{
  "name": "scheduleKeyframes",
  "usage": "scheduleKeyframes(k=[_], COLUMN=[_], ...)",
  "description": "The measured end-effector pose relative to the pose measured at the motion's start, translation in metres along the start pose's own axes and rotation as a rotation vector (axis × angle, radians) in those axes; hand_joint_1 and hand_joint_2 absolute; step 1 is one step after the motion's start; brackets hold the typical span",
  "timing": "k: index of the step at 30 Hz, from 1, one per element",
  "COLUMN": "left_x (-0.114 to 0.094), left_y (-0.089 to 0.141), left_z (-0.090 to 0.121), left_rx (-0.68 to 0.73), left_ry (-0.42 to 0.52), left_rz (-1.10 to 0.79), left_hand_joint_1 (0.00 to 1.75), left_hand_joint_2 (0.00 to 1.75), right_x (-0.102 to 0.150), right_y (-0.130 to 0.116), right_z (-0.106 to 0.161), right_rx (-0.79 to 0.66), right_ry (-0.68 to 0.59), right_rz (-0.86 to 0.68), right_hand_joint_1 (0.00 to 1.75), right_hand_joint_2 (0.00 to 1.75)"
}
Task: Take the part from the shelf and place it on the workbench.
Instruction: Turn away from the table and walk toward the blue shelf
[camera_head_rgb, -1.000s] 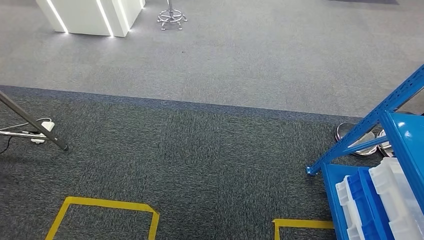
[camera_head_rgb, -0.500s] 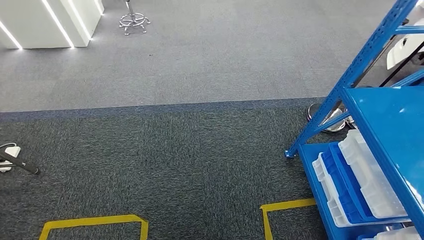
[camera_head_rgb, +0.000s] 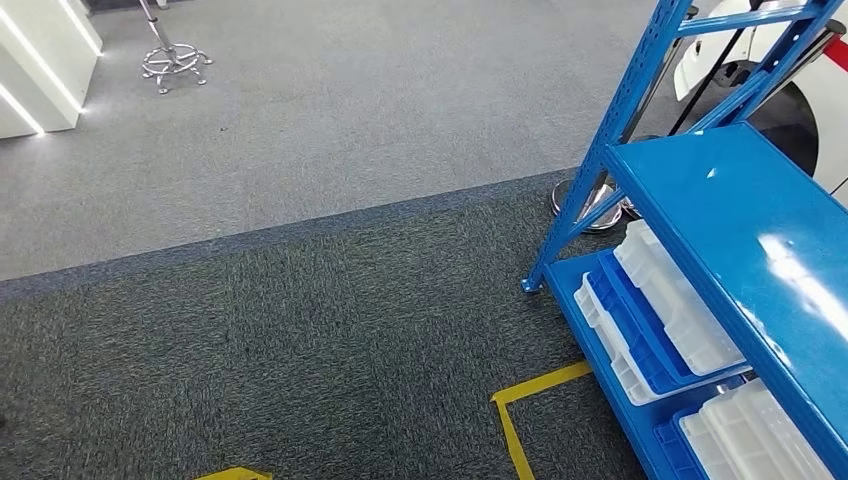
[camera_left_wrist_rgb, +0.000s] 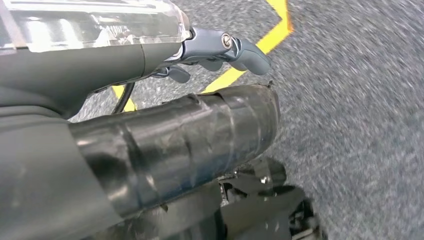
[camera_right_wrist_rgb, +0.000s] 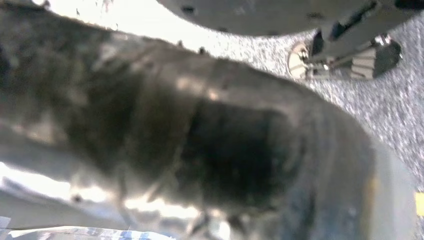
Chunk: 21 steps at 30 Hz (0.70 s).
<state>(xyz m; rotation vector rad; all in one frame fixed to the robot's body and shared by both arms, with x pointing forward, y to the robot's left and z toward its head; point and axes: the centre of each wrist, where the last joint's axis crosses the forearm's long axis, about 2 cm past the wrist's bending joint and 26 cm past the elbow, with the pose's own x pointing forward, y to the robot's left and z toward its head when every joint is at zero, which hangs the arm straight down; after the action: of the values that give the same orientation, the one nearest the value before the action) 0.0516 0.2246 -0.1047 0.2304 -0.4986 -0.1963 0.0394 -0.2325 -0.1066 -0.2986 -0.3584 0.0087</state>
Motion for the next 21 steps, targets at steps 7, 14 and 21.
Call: scheduleKeyframes(k=[7,14,21], left_x=[0.0008,-0.0008,0.0003], left_y=[0.0001,-0.0004,-0.0001], left_z=[-0.0003,0.0005,-0.0001], left_rx=[0.000,-0.001,0.000], left_ry=[-0.003,0.003,0.005], left_rz=[-0.001,-0.002,0.000], left_hand_joint_1=[0.00,0.00,0.00], left_hand_joint_2=[0.00,0.00,0.00], right_x=[-0.0005,0.0016,0.0013], right_y=[0.0004,0.0010,0.0020], right_z=[0.0002,-0.0001,0.0004], right_rx=[0.005,0.017,0.021], right_ry=[0.001,0.000,0.002], right_rz=[0.004,0.011,0.020], right_hand_joint_1=[0.00,0.00,0.00], right_hand_joint_2=[0.00,0.00,0.00])
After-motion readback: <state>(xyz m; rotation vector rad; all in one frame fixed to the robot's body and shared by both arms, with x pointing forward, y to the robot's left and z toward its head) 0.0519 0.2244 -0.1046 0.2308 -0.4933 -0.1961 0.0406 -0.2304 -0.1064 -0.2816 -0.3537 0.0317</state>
